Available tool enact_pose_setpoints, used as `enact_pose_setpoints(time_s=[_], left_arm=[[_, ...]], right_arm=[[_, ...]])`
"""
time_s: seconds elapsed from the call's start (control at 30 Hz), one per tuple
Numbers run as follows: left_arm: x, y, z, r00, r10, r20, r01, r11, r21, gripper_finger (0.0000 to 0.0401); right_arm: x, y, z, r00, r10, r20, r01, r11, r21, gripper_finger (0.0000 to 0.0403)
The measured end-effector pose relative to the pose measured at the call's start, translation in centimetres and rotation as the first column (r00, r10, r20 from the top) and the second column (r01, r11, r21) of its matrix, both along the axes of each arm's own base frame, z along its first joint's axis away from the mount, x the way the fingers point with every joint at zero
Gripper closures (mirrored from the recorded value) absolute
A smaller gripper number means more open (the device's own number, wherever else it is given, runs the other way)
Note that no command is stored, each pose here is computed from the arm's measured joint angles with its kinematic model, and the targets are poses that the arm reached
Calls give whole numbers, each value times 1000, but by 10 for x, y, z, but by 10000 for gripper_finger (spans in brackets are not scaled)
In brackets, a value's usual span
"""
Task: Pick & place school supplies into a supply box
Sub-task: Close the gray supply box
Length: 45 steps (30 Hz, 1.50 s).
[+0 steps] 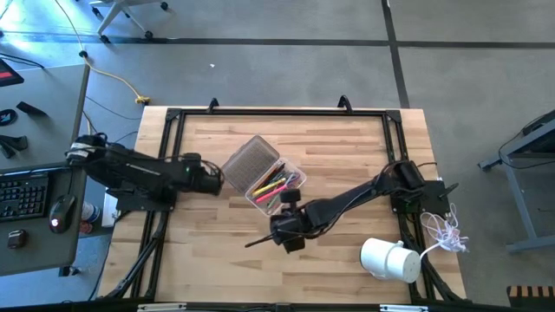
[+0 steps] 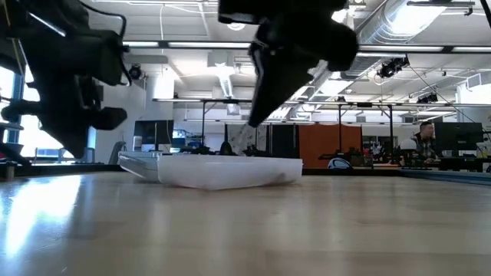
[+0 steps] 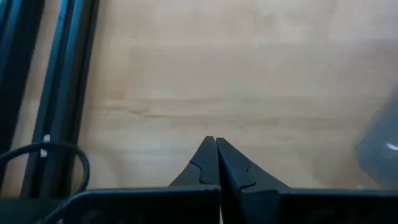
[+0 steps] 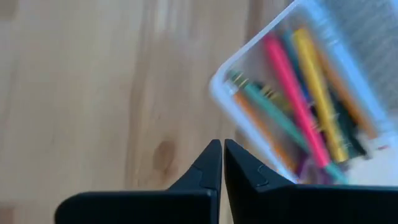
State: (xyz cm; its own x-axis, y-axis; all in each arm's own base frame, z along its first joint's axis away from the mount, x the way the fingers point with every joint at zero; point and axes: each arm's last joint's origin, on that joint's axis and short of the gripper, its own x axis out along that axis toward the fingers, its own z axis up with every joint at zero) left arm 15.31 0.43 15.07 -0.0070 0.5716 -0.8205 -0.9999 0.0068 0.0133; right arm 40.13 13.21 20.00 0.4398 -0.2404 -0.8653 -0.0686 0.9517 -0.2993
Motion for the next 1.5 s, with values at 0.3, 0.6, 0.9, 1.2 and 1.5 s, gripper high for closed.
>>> enact_pose_setpoints(time_s=[0.3,0.6,0.9,1.2,1.5], left_arm=[[16,26,-10,991,-54,125,53,998,17,373],[27,49,-6,976,-77,203,70,997,44,387],[28,69,-4,959,-88,269,98,995,-25,382],[42,70,3,895,-209,394,232,973,-10,375],[51,58,6,859,-300,415,309,950,49,387]], right_arm=[[-13,-41,-31,998,63,-13,-59,975,214,401],[-46,-99,-60,979,-194,-61,203,933,295,401],[-59,-118,-83,964,-263,24,242,915,322,402],[-51,-132,-81,958,-252,138,194,922,334,401],[-49,-134,-81,959,-238,154,176,925,337,402]])
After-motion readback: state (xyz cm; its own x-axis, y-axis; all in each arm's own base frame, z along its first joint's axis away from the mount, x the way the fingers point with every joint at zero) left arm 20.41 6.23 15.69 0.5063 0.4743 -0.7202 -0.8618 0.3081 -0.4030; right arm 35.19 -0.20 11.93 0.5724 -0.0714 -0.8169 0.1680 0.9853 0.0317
